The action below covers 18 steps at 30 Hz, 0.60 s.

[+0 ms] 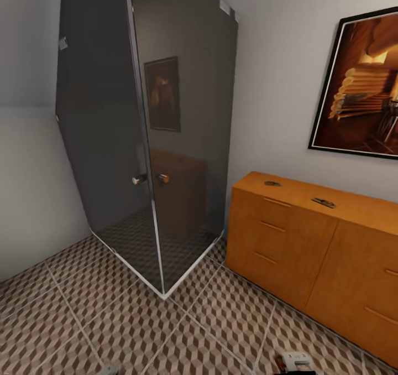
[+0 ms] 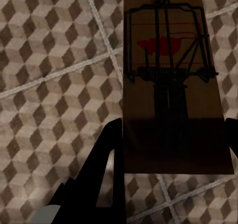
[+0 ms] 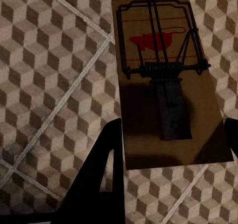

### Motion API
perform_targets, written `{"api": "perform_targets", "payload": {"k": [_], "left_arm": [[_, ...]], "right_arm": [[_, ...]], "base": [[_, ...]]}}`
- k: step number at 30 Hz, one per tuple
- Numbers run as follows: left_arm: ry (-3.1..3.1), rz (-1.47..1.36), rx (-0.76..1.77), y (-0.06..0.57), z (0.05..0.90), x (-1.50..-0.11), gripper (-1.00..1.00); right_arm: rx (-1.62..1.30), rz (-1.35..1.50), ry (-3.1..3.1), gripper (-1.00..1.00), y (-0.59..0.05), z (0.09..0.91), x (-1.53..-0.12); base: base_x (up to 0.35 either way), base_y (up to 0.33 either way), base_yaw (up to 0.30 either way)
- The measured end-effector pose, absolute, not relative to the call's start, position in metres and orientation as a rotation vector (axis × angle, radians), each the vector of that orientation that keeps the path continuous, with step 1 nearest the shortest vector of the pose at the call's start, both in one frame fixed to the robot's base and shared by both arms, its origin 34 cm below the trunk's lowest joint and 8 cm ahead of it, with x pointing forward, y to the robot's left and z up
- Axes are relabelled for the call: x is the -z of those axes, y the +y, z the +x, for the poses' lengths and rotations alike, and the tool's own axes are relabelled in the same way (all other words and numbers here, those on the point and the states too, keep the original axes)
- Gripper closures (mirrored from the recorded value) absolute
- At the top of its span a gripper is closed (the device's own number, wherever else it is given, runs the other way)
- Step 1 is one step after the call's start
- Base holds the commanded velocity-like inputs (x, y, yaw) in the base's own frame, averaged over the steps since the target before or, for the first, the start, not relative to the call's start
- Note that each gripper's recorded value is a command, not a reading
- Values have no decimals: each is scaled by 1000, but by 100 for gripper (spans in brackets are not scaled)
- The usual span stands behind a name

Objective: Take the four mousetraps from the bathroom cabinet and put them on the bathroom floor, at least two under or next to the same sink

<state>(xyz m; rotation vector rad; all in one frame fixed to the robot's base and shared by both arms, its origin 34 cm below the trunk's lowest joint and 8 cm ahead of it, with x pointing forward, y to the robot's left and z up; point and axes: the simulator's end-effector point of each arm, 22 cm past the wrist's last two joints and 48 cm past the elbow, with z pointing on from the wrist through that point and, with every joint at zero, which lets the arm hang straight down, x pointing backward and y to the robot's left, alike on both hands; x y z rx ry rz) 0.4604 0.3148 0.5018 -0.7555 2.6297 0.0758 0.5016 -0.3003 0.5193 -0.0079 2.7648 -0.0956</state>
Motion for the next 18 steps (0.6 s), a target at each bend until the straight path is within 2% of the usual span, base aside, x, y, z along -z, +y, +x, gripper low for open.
{"api": "perform_targets", "payload": {"k": [18], "left_arm": [[2630, -756, -76, 315, 460, -502, 100]], "right_arm": [[96, -8, 2765, 100, -300, 502, -519]], "base": [[0, 0, 269]]}}
